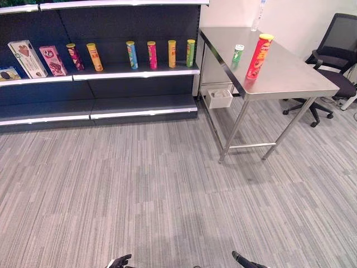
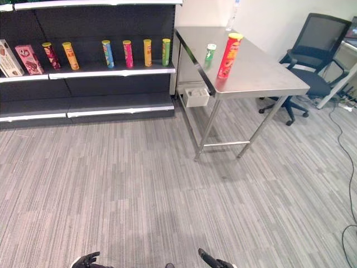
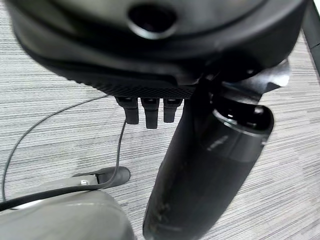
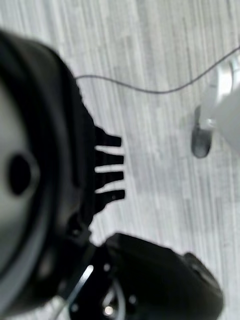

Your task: Put the goods on the table back onto the shelves and tidy them up.

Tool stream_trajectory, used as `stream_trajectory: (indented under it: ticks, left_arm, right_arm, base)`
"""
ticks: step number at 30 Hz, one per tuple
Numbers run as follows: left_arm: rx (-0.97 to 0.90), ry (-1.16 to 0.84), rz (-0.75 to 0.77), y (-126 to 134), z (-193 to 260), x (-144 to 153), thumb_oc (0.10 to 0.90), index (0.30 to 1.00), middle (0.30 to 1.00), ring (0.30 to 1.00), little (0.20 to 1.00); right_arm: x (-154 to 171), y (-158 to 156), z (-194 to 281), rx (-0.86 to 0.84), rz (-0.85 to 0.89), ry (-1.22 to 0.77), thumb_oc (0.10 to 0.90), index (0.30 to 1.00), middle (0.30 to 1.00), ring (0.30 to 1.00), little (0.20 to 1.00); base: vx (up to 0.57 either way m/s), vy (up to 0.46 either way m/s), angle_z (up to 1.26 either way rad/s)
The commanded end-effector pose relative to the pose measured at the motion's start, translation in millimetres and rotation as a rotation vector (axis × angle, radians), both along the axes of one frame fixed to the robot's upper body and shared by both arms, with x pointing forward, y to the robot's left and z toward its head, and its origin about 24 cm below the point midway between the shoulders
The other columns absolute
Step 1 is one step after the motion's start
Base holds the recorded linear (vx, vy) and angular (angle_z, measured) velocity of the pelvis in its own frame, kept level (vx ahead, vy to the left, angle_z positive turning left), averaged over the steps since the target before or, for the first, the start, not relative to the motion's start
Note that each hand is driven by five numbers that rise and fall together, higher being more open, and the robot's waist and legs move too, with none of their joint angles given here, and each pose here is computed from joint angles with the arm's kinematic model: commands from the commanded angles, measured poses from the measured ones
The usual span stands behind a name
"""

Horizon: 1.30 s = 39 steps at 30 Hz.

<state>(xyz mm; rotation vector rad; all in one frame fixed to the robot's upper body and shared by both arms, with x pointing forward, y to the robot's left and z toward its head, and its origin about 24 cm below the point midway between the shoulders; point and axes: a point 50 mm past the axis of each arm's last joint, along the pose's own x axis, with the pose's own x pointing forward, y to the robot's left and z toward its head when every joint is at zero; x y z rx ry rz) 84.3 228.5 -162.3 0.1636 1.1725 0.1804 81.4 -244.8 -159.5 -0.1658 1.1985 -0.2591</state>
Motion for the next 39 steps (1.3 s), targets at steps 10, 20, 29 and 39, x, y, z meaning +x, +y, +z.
stream_trajectory:
  ticks: [10,20,29,39]
  left_arm:
    - [0.004,-0.145,0.044,9,14,42,0.800,0.900,0.900,0.900,0.900]
    - [-0.009,-0.100,0.057,7,7,22,0.800,0.900,0.900,0.900,0.900]
    - [0.051,-0.144,0.101,31,18,32,0.800,0.900,0.900,0.900,0.900]
    - [0.038,-0.137,0.035,21,16,38,0.800,0.900,0.900,0.900,0.900]
  right_arm:
    - [48,-17,21,-0.049,0.030,-0.185,0.800,0.900,0.900,0.900,0.900]
    - [45,-31,24,-0.106,0.035,-0.169,0.800,0.900,0.900,0.900,0.900]
    - [45,-21,21,-0.076,0.052,-0.168,0.800,0.900,0.900,0.900,0.900]
    - [32,-27,17,-0.086,0.041,-0.107,0.800,0.900,0.900,0.900,0.900]
  base:
    - [0.01,-0.159,0.03]
    - [0.38,0.064,0.01]
    - [0.46,0.224,-0.73]
    - [0.40,-0.054,0.33]
